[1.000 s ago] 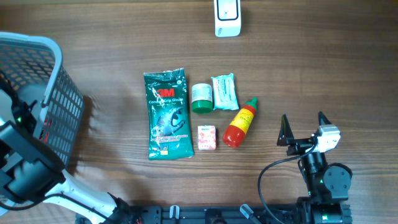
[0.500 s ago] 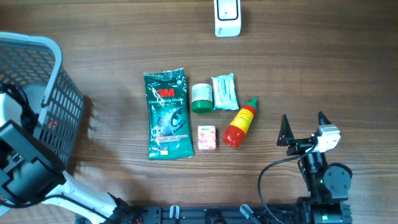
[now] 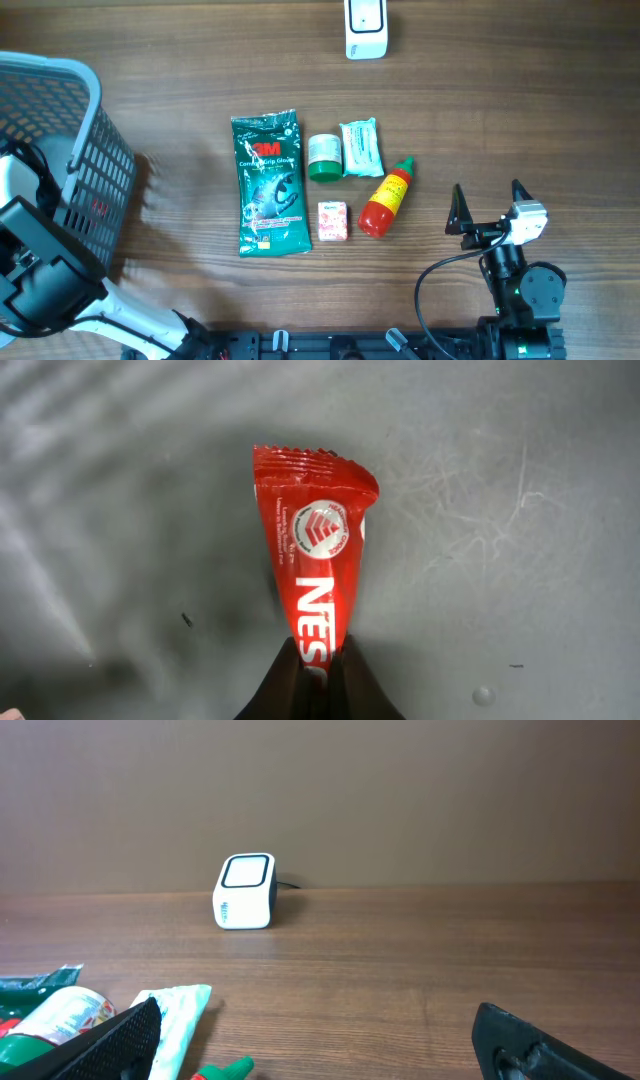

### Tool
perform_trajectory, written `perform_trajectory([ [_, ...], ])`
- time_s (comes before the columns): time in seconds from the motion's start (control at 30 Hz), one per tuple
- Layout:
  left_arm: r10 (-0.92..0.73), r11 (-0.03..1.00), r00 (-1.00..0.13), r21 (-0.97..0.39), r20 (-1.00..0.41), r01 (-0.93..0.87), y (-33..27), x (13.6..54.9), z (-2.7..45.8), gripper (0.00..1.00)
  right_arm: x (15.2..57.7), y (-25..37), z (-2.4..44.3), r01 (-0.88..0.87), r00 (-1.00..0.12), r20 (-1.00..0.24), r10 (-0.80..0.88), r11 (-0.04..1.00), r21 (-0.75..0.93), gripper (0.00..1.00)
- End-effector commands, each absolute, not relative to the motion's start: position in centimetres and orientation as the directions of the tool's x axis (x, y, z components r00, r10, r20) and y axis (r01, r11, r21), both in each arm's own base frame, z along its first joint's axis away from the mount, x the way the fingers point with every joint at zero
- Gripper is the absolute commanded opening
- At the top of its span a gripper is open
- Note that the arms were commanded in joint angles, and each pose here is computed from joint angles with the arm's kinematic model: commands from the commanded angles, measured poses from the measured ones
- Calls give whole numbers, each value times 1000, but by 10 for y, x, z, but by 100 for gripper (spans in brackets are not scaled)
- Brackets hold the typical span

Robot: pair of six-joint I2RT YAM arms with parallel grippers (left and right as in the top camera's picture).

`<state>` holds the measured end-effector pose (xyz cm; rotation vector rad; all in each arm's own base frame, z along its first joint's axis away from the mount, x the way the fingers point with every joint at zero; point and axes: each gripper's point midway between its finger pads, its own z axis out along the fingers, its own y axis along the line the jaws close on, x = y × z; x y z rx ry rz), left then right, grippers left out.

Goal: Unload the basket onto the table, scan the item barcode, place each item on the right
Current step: 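Lift the Nescafe stick out of the basket and carry it right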

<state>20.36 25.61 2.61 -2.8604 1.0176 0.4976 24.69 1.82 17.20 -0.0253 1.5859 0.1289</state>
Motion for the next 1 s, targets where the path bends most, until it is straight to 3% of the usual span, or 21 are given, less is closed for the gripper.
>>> perform_trajectory([
  [0.0, -667, -721, 691, 5, -279, -693, 264, 219, 47, 4, 247, 16, 173, -85, -16, -998, 54, 995, 55, 99],
  [0.2, -676, -584, 685, -368, -272, -723, 303, 264, 188, 4, 247, 16, 173, -85, -16, -998, 55, 995, 56, 100],
  [0.33, -736, -442, 637, -550, -230, -709, 293, 278, 270, 4, 247, 16, 173, -85, -16, -998, 55, 995, 56, 100],
  [0.43, -885, -226, 435, -665, -165, -711, 247, 295, 318, 4, 247, 16, 173, -85, -16, -998, 55, 995, 56, 100],
  [0.6, -949, 270, -60, -700, -310, -661, 140, 324, 358, 4, 247, 16, 173, -85, -16, -998, 55, 995, 56, 100],
  [0.67, -892, 451, -262, -676, -369, -583, 83, 340, 361, 4, 247, 16, 173, -85, -16, -998, 54, 995, 55, 100],
  [0.73, -829, 556, -391, -656, -399, -510, 39, 351, 359, 4, 247, 16, 173, -85, -16, -998, 55, 995, 56, 100],
  [0.77, -730, 670, -515, -622, -450, -405, -8, 362, 357, 4, 247, 16, 173, -85, -16, -998, 55, 995, 56, 100],
  [0.83, -604, 767, -617, -577, -504, -280, -56, 372, 351, 4, 247, 16, 173, -85, -16, -998, 55, 995, 56, 100],
  [0.97, -357, 863, -749, -505, -559, -34, -150, 386, 327, 4, 247, 16, 173, -85, -16, -998, 55, 995, 56, 100],
])
